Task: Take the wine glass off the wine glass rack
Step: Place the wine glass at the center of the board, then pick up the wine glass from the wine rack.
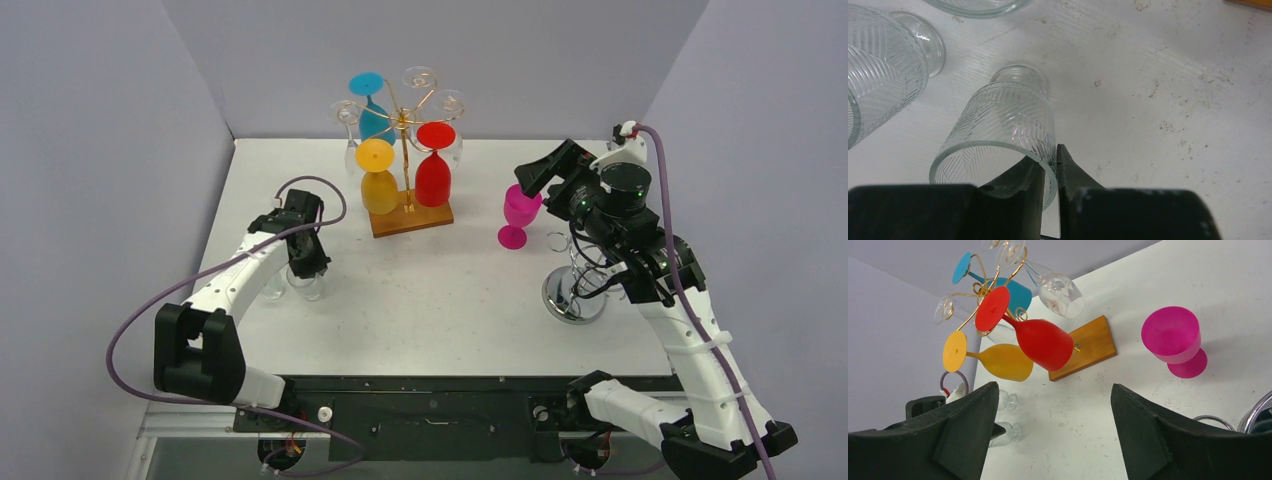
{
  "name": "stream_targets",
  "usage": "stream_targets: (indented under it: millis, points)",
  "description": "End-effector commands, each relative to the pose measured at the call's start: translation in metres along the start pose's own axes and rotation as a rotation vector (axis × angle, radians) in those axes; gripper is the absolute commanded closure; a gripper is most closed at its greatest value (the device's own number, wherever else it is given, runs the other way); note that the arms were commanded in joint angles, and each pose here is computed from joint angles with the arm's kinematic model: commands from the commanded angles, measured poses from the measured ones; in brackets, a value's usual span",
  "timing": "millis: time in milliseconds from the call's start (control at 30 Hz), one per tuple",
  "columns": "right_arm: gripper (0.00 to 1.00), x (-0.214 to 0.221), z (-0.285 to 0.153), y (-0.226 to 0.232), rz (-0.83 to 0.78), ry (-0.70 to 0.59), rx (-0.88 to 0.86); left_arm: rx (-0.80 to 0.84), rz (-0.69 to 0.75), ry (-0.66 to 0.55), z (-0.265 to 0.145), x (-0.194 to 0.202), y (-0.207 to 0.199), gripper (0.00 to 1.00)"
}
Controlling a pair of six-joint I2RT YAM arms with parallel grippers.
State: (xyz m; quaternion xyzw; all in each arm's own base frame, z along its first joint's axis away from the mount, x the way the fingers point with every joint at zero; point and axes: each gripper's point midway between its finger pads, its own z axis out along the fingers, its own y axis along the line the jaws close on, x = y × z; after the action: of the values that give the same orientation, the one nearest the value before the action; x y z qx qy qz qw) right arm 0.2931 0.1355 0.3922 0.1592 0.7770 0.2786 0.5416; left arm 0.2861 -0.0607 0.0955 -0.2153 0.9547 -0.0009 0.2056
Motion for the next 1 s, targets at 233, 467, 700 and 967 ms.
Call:
stream_targets:
  millis: [233,467,700,967]
  points:
    - [0.23,0.000,0.002,0.002,-0.010,-0.007,-0.013,0.049,0.011,-0.075,-0.009,-0.026,-0.008,0.77]
    - [0.23,-0.002,0.001,0.002,-0.020,-0.004,-0.002,0.078,0.020,-0.138,-0.030,-0.041,-0.011,0.62]
    - [0.22,-0.002,-0.002,-0.001,-0.042,0.006,0.015,0.120,0.026,-0.187,-0.052,-0.052,-0.016,0.51]
    - [0.22,-0.004,-0.011,0.001,-0.064,0.014,0.008,0.187,0.028,-0.238,-0.082,-0.062,-0.023,0.40]
